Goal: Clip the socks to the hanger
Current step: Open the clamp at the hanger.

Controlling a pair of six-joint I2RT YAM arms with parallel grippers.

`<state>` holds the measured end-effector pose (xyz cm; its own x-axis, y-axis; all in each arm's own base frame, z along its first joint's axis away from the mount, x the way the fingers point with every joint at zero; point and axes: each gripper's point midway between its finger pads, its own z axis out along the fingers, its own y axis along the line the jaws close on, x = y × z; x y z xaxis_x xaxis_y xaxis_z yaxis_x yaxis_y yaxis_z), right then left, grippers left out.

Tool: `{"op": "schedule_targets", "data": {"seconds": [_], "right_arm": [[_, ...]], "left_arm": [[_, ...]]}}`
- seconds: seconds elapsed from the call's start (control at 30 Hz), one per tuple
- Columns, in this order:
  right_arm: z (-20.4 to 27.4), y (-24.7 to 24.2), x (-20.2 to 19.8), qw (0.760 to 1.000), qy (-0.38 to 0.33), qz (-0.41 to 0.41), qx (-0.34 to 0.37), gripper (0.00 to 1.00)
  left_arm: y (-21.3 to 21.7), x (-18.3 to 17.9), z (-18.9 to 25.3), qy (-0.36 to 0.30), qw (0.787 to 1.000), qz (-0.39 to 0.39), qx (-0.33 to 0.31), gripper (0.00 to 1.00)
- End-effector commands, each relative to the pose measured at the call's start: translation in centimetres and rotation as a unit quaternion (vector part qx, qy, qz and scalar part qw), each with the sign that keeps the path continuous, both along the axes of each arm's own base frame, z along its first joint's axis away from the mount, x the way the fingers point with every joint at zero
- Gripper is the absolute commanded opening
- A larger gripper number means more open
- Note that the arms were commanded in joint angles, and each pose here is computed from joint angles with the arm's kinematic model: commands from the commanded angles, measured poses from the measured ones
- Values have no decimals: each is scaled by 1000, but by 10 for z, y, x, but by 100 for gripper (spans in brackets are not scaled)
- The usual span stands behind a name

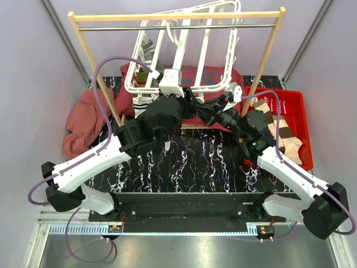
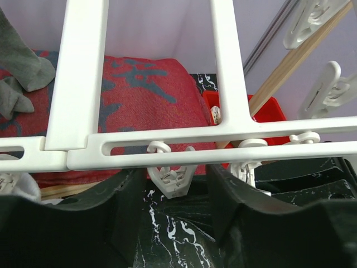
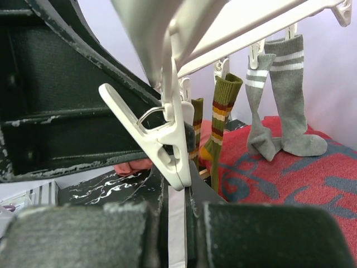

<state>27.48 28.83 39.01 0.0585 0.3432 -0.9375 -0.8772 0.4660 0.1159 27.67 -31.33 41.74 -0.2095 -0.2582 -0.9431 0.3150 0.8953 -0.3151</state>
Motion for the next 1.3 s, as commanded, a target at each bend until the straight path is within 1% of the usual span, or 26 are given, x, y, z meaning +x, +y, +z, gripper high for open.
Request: {"op": "schedule_targets", "data": {"seconds": [0.0,0.07,0.1,0.23,0.27,0.33,0.37,0.43,0.47,0.5,0.57,0.6,0.7,0.73,0.77,0.8,0.87,0.9,0.93,0.97,1.0,1.07,1.1,1.17,1.2,1.27], "right_arm": [[-4,3,-5,1000,0,4,-17,0],[-9,3,-3,1000,5,1,-21,2],[-11,2,-2,1000,8,-3,-23,4],[-26,-5,1,999,35,-25,-32,28],[-28,-8,4,998,41,-37,-32,37],[-37,-13,4,996,62,-50,-41,43],[-40,-18,7,994,71,-67,-40,51],[-51,-28,10,990,100,-95,-44,58],[-56,-32,10,987,111,-104,-48,61],[-61,-35,9,985,124,-111,-51,68],[-71,-46,6,978,147,-131,-65,73],[-76,-50,5,975,159,-139,-70,78],[-96,-73,0,956,209,-185,-92,84],[-111,-87,-4,941,237,-213,-111,84],[-115,-94,-7,935,248,-225,-116,85],[-130,-104,-14,920,279,-239,-134,86],[-143,-122,-16,897,309,-280,-150,87],[-155,-131,-23,878,338,-294,-169,88],[-160,-141,-24,864,349,-317,-177,88],[-158,-146,-26,857,357,-326,-179,89],[-172,-155,-32,836,382,-339,-201,89],[-173,-170,-32,817,391,-369,-209,89],[-177,-183,-33,800,403,-389,-216,89],[-179,-201,-30,778,416,-418,-217,89],[-185,-218,-28,756,432,-441,-217,89],[-187,-230,-25,742,449,-451,-210,88]], "left_arm": [[7,4,42,-35,998,21,-56,41],[6,4,41,-35,998,19,-54,35],[6,4,41,-35,998,19,-52,28],[6,3,38,-36,998,16,-43,16],[6,4,38,-37,998,17,-42,13],[6,4,36,-37,999,15,-35,7],[5,4,35,-37,999,14,-34,5],[5,4,33,-38,999,13,-27,1],[5,4,31,-38,999,12,-24,0],[4,4,31,-40,999,10,-21,0],[3,4,29,-42,999,7,-13,0],[3,4,28,-43,999,6,-10,0],[4,5,26,-47,999,6,0,0],[4,5,25,-48,999,5,5,0],[5,5,26,-50,999,5,5,0],[4,5,24,-52,999,5,12,0],[4,6,24,-54,998,5,16,0],[4,7,24,-55,998,4,18,0],[3,6,24,-56,998,2,19,0],[2,6,23,-56,998,0,22,0],[2,7,23,-56,998,-1,22,0],[-2,5,22,-56,998,-10,23,0],[-4,5,21,-56,998,-14,24,0],[-8,5,21,-55,998,-23,23,0],[-9,4,21,-55,998,-27,23,0],[-14,2,21,-52,998,-38,23,0]]}}
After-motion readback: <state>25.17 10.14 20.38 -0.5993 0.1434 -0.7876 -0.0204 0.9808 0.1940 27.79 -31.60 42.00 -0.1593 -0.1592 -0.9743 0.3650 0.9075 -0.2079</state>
